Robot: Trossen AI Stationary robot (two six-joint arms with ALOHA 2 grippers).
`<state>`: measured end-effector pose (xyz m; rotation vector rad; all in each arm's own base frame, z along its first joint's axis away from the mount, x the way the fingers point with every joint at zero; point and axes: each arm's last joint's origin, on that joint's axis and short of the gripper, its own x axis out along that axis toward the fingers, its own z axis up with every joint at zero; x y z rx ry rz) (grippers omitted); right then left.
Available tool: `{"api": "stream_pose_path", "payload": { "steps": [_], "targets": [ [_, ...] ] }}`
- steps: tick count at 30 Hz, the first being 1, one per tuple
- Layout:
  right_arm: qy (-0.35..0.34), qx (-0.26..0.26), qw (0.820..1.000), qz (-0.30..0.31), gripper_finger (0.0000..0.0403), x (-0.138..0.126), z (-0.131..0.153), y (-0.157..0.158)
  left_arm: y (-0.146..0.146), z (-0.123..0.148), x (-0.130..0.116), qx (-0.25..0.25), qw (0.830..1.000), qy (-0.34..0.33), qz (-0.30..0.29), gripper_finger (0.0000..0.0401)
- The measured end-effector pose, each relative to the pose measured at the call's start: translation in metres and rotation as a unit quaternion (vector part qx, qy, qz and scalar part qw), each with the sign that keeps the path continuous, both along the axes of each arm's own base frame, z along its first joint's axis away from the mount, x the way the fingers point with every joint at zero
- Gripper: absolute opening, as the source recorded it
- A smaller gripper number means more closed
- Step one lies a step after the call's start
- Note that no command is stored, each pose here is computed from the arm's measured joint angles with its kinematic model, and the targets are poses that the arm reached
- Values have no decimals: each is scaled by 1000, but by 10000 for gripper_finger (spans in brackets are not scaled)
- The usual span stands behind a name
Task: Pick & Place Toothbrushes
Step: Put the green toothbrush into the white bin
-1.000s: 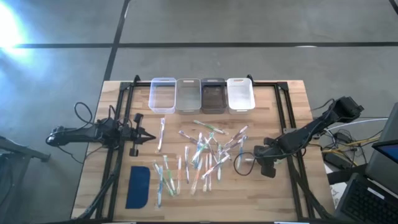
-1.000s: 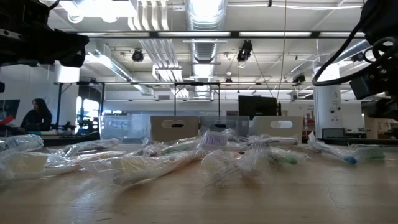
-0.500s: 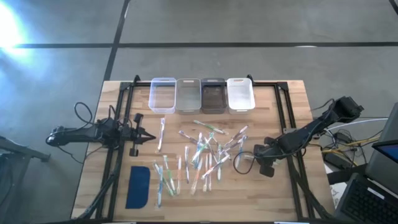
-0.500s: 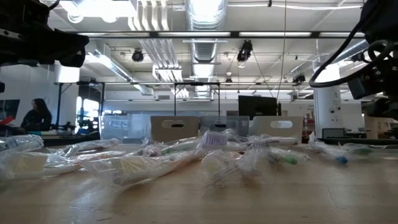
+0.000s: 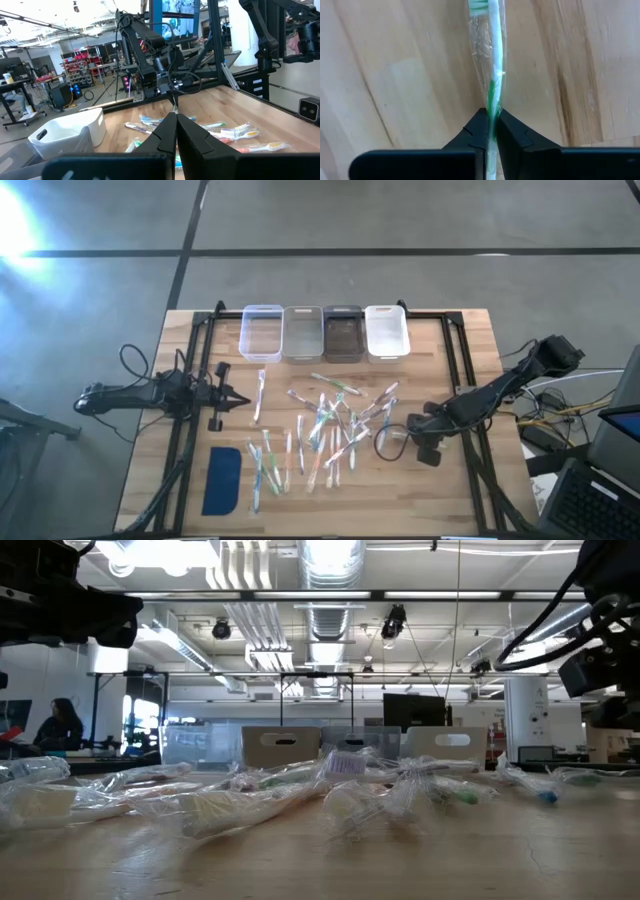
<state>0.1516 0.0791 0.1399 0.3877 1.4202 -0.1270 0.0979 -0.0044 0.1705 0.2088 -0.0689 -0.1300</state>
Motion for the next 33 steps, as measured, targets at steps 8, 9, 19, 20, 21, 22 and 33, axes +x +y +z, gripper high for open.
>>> {"api": "stream_pose_path", "payload": {
  "steps": [8,9,19,20,21,22,33],
  "targets": [
    [-37,15,999,1,19,15,21,7,0,0,0,0,1000,0,0,14],
    [-43,14,999,0,19,16,24,8,0,0,0,0,1000,0,0,14],
    [-142,-81,981,-100,19,35,47,3,0,0,0,0,1000,0,0,14],
    [-151,-91,976,-126,19,37,48,0,0,0,0,0,1000,0,0,14],
    [-159,-99,971,-151,19,39,50,-3,0,0,0,0,1000,0,0,14],
    [-165,-104,965,-176,19,41,51,-6,0,0,0,0,1000,0,0,14],
    [-194,-106,922,-319,20,60,61,-47,0,0,0,0,1000,0,-1,14]
  ]
}}
